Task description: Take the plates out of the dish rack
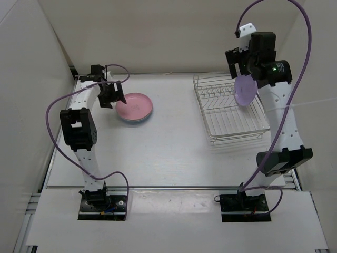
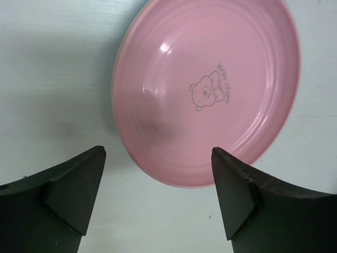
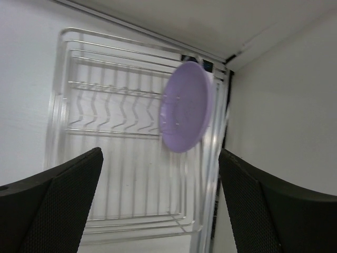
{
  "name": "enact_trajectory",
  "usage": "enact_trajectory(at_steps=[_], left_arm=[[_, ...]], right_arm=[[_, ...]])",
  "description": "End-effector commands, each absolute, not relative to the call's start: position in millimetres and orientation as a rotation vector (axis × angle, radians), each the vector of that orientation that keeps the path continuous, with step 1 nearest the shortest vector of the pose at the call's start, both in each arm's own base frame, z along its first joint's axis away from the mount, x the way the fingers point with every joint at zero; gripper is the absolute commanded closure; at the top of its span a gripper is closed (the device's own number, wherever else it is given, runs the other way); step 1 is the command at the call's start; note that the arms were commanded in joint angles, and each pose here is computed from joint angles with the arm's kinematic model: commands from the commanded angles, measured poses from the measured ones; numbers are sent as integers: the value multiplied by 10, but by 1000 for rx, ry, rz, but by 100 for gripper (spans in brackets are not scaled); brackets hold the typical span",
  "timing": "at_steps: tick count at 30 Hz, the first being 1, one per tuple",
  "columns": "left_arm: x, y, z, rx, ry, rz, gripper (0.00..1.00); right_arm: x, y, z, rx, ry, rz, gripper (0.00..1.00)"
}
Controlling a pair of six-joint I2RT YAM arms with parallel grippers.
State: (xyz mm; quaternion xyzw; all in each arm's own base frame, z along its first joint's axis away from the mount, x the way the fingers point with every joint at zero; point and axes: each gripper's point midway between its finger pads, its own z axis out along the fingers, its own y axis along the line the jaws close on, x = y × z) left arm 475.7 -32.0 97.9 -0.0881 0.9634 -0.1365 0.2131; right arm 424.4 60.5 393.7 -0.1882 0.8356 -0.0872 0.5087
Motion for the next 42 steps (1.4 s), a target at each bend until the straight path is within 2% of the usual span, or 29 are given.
enact_trajectory(at_steps=[1, 6, 10, 19, 29, 32, 33, 34, 35, 38, 42], left_arm=[[4849, -282, 1827, -141, 2477, -339, 6], [4774, -157, 2131, -59, 2415, -231, 0], [4666, 38, 2441, 4, 2340, -147, 0], [4205, 251, 2435, 30, 2332, -14, 0], [4038, 375, 2523, -9, 2333, 54, 0], [4038, 387, 2588, -25, 2324, 61, 0], [4053, 385, 2635, -35, 2312, 58, 0], [4035, 383, 2622, -35, 2321, 57, 0], [4033, 399, 2622, -40, 2321, 67, 0], [4031, 418, 2622, -45, 2321, 80, 0], [4031, 418, 2622, -45, 2321, 80, 0]], right_arm=[[4487, 287, 3840, -427, 2010, -312, 8], [4772, 16, 3573, -561, 1979, -461, 8], [5007, -86, 3279, -627, 2017, -496, 10], [5454, -442, 2960, -561, 2046, -640, 11], [5637, -723, 2558, -474, 2117, -662, 21], [5665, -766, 2426, -466, 2142, -649, 29], [5679, -766, 2368, -470, 2152, -648, 37], [5672, -818, 2368, -461, 2156, -653, 54], [5683, -818, 2318, -464, 2164, -652, 59], [5692, -812, 2352, -440, 2158, -643, 60], [5698, -841, 2343, -398, 2163, -653, 73]])
